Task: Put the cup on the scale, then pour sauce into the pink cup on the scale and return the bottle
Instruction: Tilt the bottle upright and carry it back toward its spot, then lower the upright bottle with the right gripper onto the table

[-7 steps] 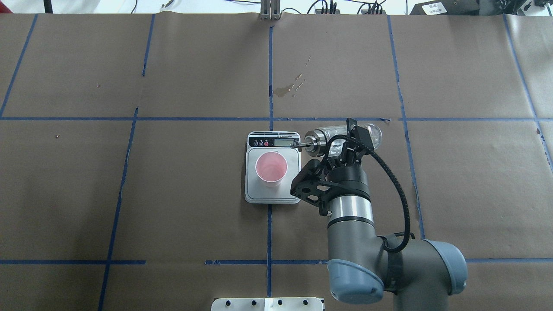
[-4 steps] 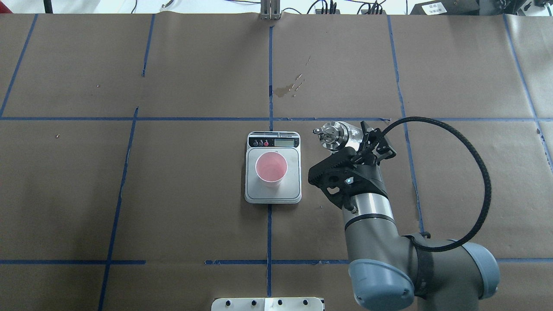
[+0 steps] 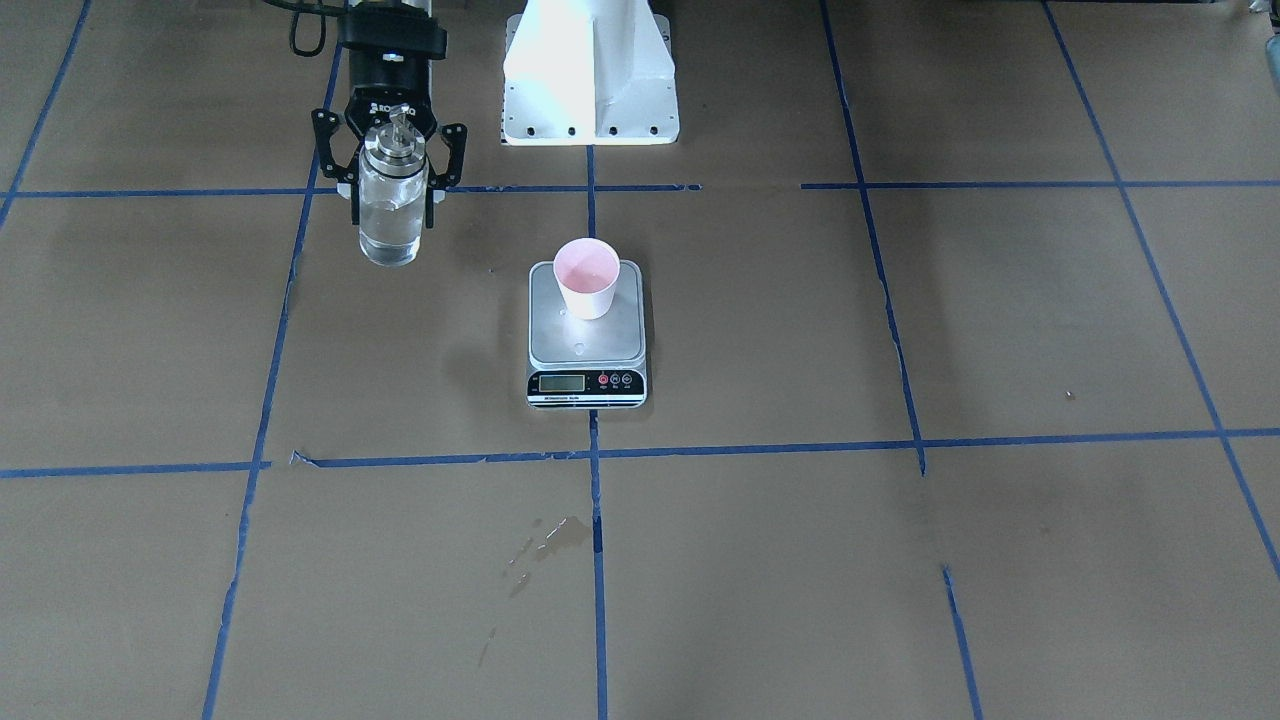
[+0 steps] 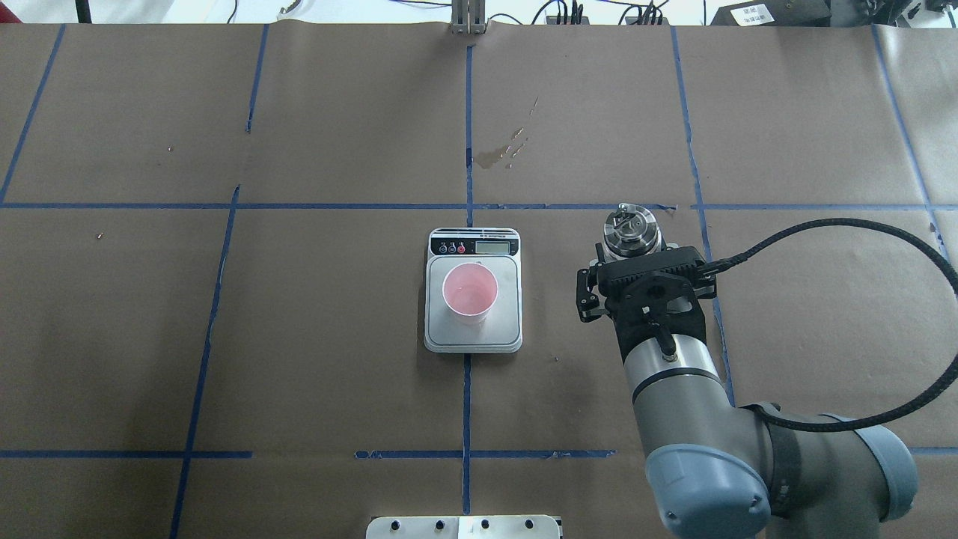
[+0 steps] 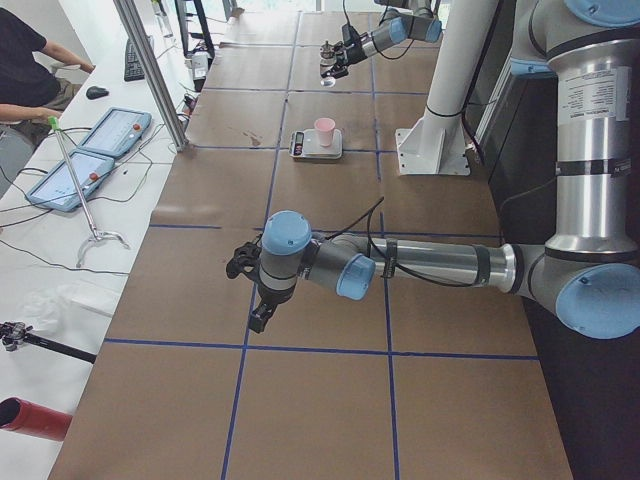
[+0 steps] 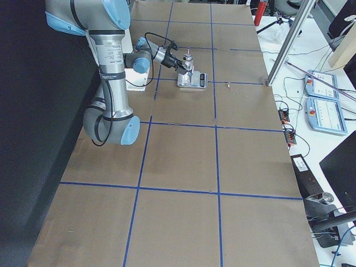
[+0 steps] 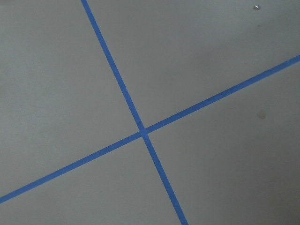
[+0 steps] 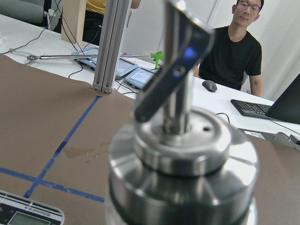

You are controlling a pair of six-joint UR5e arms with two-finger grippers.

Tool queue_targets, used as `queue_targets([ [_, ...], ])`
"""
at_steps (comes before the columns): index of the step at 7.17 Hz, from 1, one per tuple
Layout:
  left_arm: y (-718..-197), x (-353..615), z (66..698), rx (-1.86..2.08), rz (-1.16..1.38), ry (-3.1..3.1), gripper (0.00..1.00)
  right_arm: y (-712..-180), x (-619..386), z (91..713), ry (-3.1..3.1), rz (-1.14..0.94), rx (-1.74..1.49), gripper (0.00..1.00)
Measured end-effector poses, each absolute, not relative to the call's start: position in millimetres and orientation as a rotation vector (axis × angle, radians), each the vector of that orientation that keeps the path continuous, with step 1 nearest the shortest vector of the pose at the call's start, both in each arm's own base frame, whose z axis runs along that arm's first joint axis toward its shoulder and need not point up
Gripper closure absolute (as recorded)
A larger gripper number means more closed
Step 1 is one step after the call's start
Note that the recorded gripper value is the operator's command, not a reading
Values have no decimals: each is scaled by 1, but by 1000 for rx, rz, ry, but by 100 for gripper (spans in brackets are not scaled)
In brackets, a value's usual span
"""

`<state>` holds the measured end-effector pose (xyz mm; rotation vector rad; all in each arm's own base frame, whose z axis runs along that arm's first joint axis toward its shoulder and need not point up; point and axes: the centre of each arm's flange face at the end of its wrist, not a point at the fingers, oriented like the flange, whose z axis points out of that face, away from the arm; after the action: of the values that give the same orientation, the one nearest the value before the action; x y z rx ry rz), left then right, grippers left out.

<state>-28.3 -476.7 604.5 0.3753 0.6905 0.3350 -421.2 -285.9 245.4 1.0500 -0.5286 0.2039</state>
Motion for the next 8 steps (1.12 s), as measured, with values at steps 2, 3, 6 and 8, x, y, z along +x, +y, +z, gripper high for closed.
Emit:
queue_targets([
  [2, -476, -32, 603, 380, 328, 689, 0, -283, -398, 297, -680, 313, 1034, 100],
  [3, -474, -33, 603, 381, 327, 688, 0, -284, -390, 322, -715, 335, 1027, 100],
  [6, -471, -34, 604, 381, 324, 688, 0, -293, -387, 385, -653, 320, 999, 100],
  [8, -471, -34, 604, 385, 326, 688, 0, -301, -377, 413, -660, 374, 912, 100],
])
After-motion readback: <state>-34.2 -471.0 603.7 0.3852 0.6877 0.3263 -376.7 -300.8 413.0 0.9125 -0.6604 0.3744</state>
